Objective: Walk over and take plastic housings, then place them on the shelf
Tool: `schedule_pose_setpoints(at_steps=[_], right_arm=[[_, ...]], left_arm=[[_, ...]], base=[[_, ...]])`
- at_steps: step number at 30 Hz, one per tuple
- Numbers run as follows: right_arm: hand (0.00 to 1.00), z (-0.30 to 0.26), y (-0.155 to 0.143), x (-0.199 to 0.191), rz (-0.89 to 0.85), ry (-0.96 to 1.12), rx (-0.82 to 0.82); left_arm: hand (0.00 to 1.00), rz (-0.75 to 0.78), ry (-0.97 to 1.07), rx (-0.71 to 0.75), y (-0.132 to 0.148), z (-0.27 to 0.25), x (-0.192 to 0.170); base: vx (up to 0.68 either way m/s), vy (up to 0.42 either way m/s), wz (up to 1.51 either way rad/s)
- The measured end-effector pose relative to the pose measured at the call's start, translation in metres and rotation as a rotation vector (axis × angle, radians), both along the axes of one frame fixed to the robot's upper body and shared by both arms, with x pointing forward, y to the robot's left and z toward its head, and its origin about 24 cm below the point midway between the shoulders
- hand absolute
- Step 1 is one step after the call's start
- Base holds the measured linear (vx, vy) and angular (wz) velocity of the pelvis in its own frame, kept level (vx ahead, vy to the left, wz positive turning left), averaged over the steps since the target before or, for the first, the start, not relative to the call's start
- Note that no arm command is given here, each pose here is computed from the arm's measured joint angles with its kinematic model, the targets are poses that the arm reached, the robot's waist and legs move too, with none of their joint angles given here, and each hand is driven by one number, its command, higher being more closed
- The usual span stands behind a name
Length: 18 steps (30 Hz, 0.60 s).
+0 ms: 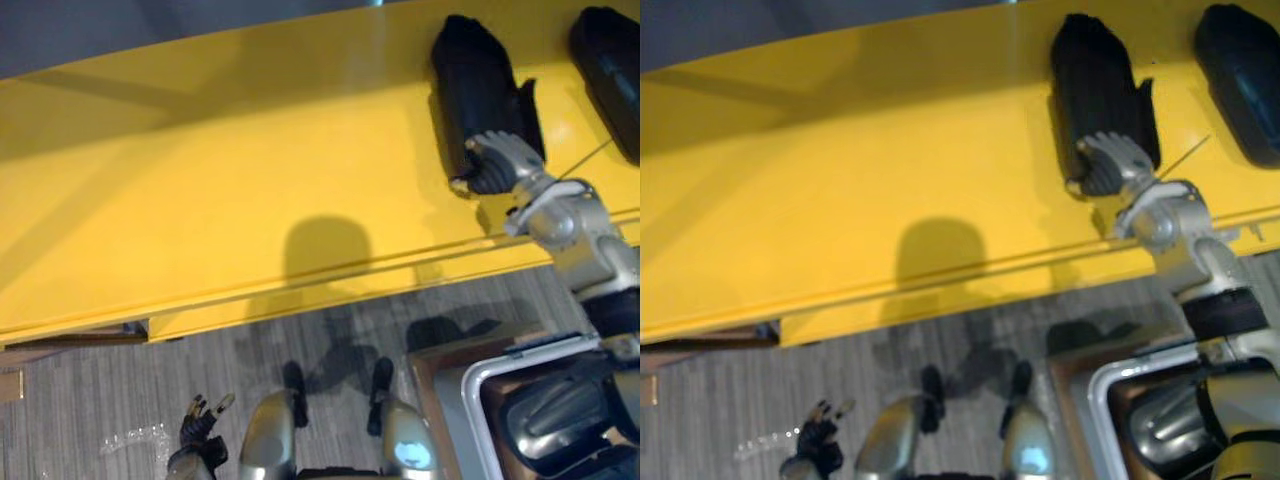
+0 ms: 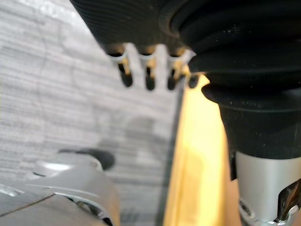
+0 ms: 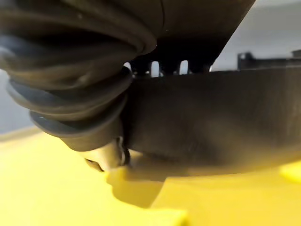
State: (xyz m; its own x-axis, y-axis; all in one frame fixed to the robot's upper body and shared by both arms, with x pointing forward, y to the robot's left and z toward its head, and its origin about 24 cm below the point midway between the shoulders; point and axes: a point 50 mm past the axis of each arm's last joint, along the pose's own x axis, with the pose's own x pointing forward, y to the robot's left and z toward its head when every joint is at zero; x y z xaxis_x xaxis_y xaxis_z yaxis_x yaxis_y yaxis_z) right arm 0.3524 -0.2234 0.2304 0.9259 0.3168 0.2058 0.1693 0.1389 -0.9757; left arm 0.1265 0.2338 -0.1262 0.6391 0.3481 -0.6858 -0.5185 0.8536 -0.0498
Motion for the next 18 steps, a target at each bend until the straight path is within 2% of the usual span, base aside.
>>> schedule_pose_setpoints(at_steps=[18], right_arm=[[1.00,0.017,0.008,0.007,0.044,-0.130,-0.062]], left_arm=[[0.00,-0.004,-0.008,-0.002,-0.001,0.001,0.003]], base=[[0.00,0.000,0.00]])
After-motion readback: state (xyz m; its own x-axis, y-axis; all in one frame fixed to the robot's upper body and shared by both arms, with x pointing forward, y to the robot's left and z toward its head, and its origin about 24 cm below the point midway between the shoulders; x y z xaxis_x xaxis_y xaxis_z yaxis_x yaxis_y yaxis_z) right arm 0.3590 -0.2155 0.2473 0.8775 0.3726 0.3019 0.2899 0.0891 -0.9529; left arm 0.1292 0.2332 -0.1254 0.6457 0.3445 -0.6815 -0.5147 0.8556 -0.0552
